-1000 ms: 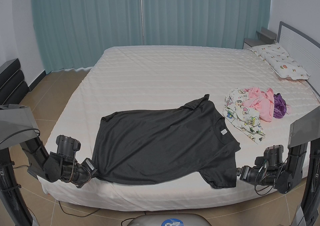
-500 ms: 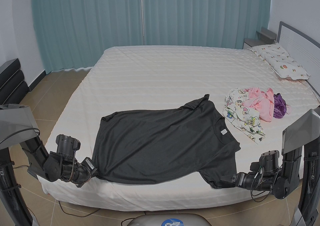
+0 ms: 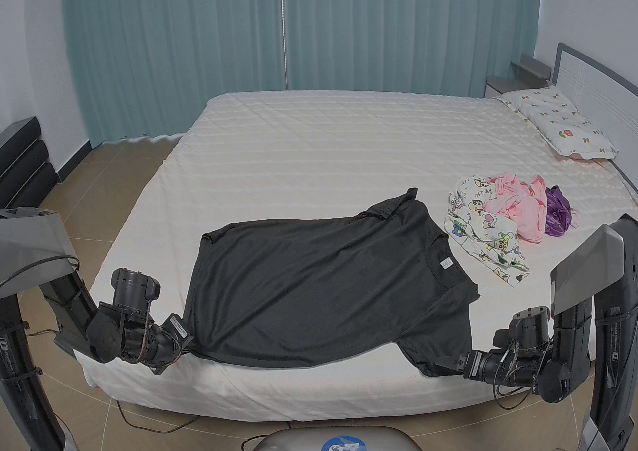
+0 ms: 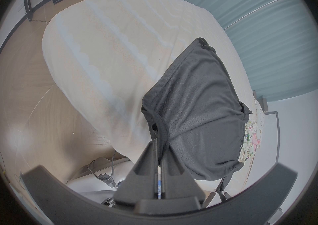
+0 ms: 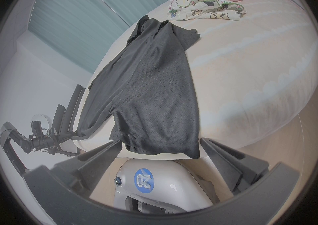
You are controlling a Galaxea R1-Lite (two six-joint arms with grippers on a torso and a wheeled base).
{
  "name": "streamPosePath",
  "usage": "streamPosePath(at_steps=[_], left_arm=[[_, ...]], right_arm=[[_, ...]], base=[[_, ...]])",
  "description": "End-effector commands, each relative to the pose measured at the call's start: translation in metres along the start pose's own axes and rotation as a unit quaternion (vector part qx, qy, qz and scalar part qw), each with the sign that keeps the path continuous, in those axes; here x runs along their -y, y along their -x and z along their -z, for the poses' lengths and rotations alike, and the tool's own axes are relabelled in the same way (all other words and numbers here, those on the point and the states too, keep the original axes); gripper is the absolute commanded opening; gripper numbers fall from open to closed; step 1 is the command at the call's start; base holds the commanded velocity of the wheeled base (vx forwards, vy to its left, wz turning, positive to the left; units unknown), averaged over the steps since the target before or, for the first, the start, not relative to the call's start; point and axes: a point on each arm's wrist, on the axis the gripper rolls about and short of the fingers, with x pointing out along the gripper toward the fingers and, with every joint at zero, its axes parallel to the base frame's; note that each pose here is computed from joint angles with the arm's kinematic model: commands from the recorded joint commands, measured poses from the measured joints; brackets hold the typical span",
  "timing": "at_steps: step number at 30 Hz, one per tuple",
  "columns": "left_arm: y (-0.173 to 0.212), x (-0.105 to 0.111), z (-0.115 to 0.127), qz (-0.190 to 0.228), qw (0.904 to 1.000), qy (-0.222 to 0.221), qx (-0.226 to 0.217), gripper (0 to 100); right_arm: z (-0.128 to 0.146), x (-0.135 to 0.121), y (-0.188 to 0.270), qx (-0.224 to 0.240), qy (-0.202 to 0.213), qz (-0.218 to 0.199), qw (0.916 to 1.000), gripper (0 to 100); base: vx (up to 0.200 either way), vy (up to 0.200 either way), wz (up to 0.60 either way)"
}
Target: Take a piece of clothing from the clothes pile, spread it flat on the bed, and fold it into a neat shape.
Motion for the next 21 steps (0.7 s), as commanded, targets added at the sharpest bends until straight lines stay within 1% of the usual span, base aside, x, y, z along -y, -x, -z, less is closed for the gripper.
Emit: streamPosePath(at_steps=[1,5,7,11,12,18,21], left_arm=[[0.000,0.000,0.000,0.000,1.0000,0.000,0.000,0],[0.000,0.000,0.000,0.000,1.0000,0.000,0.000,0],[0.000,0.000,0.000,0.000,1.0000,0.000,0.000,0],[0.000,0.000,0.000,0.000,1.0000,0.000,0.000,0],[0.000,0.000,0.000,0.000,1.0000,0.000,0.000,0],[0.000,0.000,0.000,0.000,1.0000,0.000,0.000,0],[0.000,0.000,0.001,-0.001,1.0000,0.000,-0.001,0]], right_arm=[[0.003,0.001,0.003,-0.006,-0.003,0.005,1.0000,100],[0.002,0.002,0.001,-0.003,-0.003,0.006,1.0000,100],[0.001,0.002,0.000,0.007,-0.001,0.002,1.0000,100],[0.001,0.002,-0.002,0.008,0.000,0.003,1.0000,100],[0.001,0.002,-0.002,0.008,0.000,0.002,1.0000,0],[0.003,0.002,0.002,0.004,-0.001,0.006,1.0000,0],[0.005,0.004,0.011,0.004,-0.003,0.019,0.9998,0]], base=[[0.000,0.000,0.00],[0.000,0.000,0.00],[0.000,0.000,0.00],[0.000,0.000,0.00],[0.000,0.000,0.00],[0.000,0.000,0.00],[0.000,0.000,0.00]])
